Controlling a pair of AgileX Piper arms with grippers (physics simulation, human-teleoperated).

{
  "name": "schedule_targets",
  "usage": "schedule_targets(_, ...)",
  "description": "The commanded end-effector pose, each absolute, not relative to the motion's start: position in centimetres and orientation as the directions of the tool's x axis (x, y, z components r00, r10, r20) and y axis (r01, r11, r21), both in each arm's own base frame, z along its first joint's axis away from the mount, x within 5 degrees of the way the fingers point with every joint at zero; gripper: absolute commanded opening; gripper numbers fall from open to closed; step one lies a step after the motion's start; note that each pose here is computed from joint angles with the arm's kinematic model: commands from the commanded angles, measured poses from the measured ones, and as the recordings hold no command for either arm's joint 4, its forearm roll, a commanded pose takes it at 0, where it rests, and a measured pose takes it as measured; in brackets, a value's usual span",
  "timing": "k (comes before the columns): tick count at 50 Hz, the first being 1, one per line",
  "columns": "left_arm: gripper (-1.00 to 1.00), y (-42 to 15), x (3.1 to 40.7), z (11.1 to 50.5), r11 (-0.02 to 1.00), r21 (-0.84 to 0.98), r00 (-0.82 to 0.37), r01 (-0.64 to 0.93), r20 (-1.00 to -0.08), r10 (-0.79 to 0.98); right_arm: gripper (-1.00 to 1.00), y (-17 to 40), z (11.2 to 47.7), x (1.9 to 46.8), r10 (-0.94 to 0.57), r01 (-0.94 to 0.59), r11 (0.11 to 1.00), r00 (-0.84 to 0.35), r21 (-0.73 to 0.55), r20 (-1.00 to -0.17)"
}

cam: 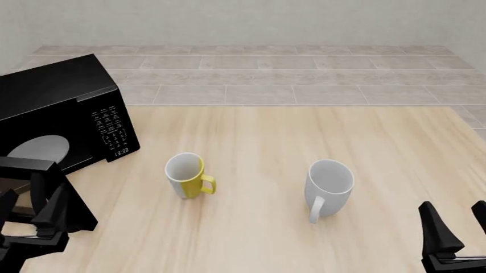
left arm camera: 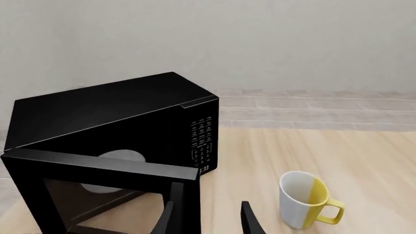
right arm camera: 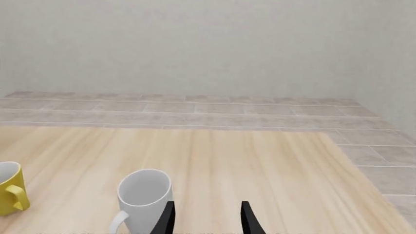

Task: Close the microwave.

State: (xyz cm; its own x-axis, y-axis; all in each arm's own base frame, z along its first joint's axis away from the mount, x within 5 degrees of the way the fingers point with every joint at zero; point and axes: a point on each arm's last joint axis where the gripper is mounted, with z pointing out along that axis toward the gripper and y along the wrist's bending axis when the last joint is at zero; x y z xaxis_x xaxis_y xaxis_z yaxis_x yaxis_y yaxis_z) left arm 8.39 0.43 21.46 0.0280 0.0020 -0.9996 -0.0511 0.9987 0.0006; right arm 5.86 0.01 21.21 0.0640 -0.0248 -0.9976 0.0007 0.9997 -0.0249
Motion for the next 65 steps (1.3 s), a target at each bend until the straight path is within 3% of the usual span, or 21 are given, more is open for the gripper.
schedule_targets(1,1.00,1.2,12.4,20.2,0.995,-0.001,-0.037,-0.097,-0.999,-0.005,1.00,0.1,21.1,5.9,-0.029,-0.011,0.999,0.054,-0.030,-0.998)
schedule_targets(33,1.00,2.8,15.5,16.7,0.979,-0.075,-0.135,-0.189,-0.986,-0.101,1.00,0.0,21.1,5.8,-0.017,0.009,1.000,0.059,-0.016,-0.998)
schedule_targets(47,1.00,2.3,15.6,16.6,0.985,-0.078,-0.152,-0.155,-0.983,-0.101,1.00,0.0,21.1,5.8,-0.011,0.005,1.000,0.053,-0.011,-0.999)
schedule_targets(65,1.00,1.9,16.8,19.4,0.991,-0.057,-0.132,-0.122,-0.989,-0.073,1.00,0.0,21.0,5.6,0.002,0.008,1.000,0.051,0.003,-0.999)
